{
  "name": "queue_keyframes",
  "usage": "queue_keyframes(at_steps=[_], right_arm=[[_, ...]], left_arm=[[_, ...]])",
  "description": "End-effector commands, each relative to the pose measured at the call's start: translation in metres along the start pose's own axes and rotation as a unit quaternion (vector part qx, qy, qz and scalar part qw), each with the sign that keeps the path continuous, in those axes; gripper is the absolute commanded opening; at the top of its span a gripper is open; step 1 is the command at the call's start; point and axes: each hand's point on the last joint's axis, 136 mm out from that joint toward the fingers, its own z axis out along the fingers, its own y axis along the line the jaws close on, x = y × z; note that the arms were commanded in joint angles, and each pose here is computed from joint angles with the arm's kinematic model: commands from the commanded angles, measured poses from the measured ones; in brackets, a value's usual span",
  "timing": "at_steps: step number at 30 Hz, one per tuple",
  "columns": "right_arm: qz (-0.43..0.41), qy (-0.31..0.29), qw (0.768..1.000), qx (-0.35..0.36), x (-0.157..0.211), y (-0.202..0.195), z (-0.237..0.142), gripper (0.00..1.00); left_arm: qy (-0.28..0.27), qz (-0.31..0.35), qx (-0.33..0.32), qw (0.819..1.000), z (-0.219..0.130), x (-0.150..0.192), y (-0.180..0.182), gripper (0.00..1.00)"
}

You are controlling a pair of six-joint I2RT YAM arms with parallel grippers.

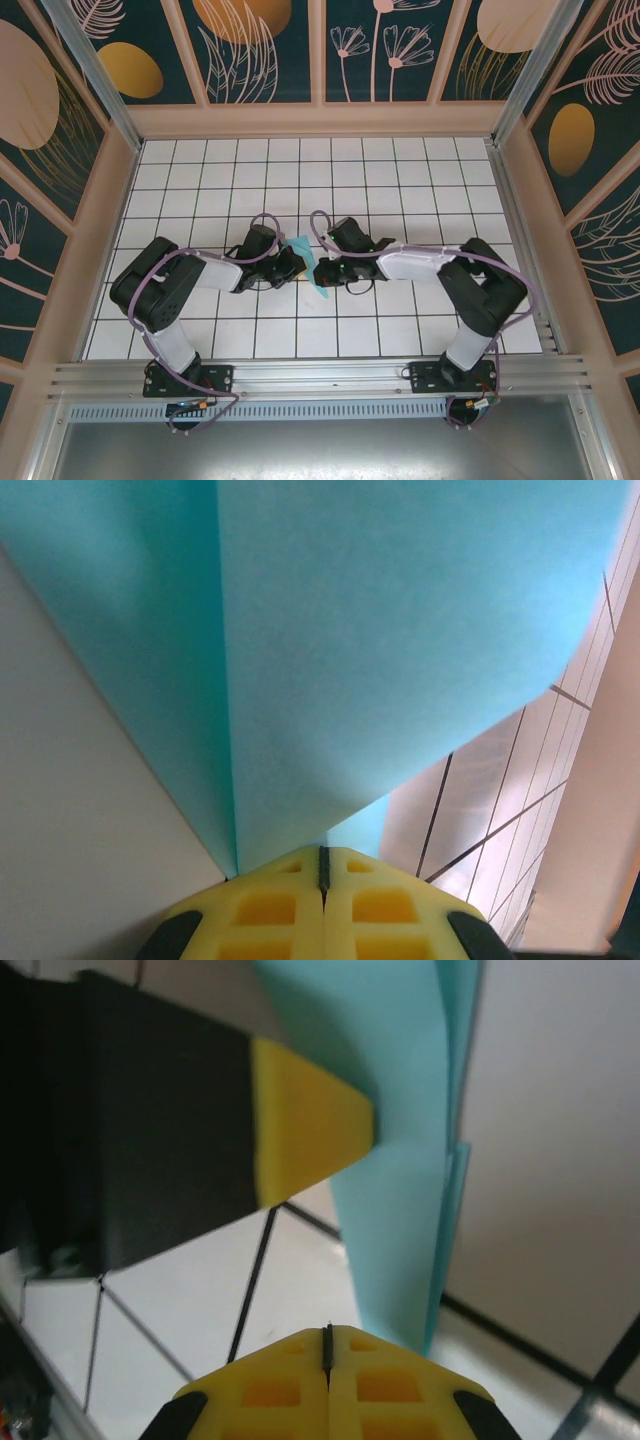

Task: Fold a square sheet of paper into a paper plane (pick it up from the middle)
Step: Fold the wing for the fifth time at the center of the table.

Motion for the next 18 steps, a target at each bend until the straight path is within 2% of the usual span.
queue_keyframes(at_steps=[1, 7, 10, 14, 18], right_arm=[[0.007, -0.006, 1.0, 0.008, -0.01, -0.004, 0.011, 0.0], [0.021, 0.022, 0.999, 0.038, 0.006, -0.027, 0.023, 0.0], [0.025, 0.03, 0.998, 0.049, 0.013, -0.034, 0.023, 0.0], [0.028, 0.035, 0.998, 0.054, 0.017, -0.039, 0.023, 0.0], [0.029, 0.037, 0.997, 0.055, 0.018, -0.04, 0.023, 0.0]], left_arm=[[-0.033, -0.003, -0.071, 0.997, -0.001, -0.009, 0.037, 0.0], [-0.031, 0.035, -0.019, 0.999, -0.004, -0.014, 0.004, 0.01], [-0.045, 0.083, 0.006, 0.995, -0.014, -0.022, -0.023, 0.1], [-0.07, 0.154, -0.014, 0.985, -0.024, -0.035, -0.036, 0.17], [-0.081, 0.192, -0.028, 0.978, -0.027, -0.041, -0.039, 0.22]])
